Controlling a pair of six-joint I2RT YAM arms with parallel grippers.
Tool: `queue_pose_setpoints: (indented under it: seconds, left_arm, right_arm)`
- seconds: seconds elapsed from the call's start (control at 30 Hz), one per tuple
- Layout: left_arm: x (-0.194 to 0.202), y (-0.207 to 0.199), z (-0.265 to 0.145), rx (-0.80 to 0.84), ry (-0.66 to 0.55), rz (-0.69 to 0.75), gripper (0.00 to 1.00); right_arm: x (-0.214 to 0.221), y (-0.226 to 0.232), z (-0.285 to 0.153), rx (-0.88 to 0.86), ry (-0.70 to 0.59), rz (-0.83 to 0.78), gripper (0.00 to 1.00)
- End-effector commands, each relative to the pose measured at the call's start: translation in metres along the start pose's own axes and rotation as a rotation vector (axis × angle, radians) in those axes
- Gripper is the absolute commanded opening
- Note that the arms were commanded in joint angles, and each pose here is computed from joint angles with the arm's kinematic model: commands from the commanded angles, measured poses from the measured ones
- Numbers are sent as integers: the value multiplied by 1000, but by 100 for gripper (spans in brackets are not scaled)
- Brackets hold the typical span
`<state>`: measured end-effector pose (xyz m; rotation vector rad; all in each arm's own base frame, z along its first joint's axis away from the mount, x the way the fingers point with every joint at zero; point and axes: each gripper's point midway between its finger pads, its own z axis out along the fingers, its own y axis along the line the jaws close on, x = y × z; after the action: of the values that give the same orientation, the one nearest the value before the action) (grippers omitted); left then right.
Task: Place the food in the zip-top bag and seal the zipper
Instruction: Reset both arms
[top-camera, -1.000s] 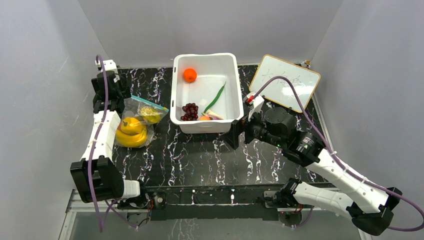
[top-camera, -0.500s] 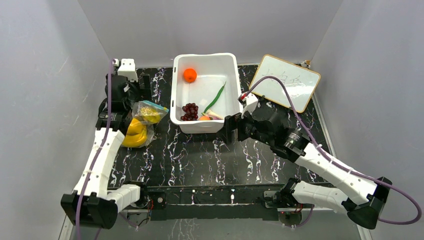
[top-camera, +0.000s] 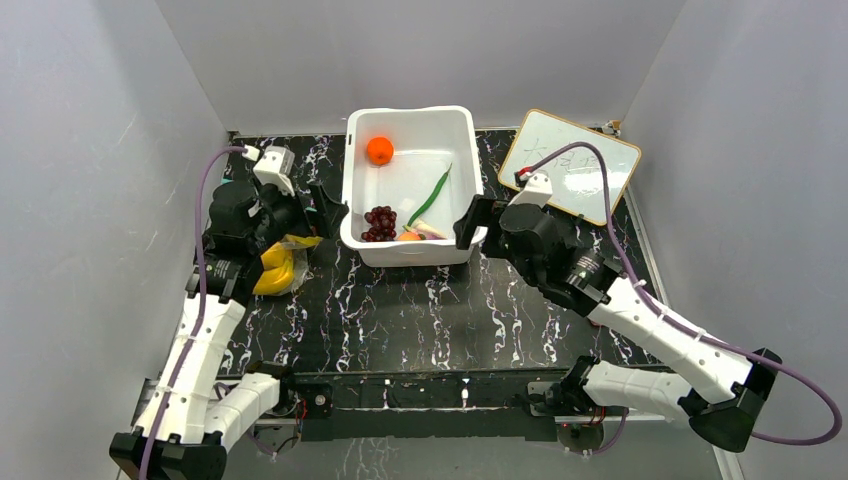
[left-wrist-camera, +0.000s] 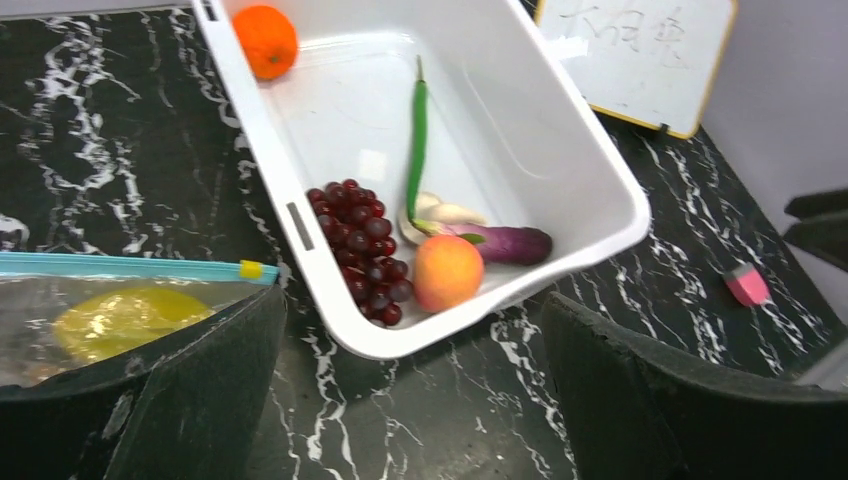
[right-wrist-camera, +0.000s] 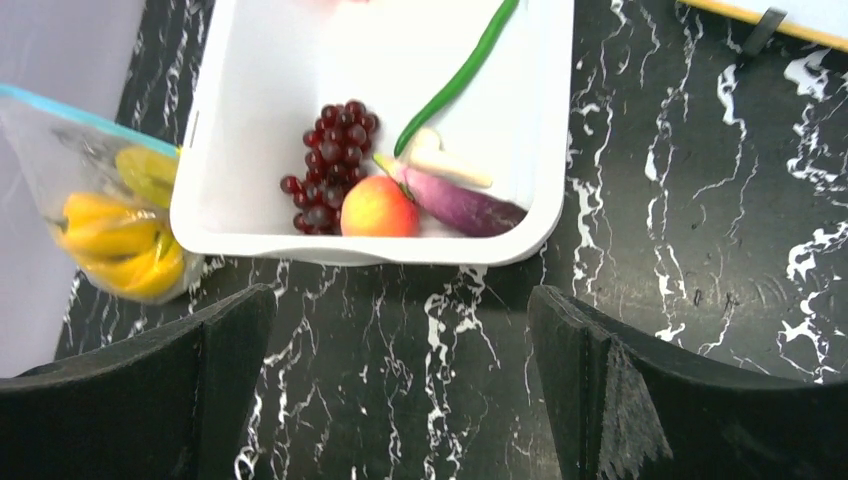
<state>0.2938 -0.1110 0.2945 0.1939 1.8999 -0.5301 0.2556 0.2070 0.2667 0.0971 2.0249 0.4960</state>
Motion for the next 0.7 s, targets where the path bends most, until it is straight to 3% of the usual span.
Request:
queue_pose_setpoints:
  seconds: [0.0, 0.37, 0.67]
  left_arm:
    - [0, -31, -7, 134, -11, -31, 98]
    - [-8, -56, -12, 233, -18, -145, 98]
    - [-7, -54, -8, 223, -23, -180, 98]
  right_arm:
    - [-57, 8, -18, -8, -176, 69, 98]
    - [-104, 3, -62, -64, -348, 55, 98]
    - [-98, -2, -67, -75, -346, 72, 98]
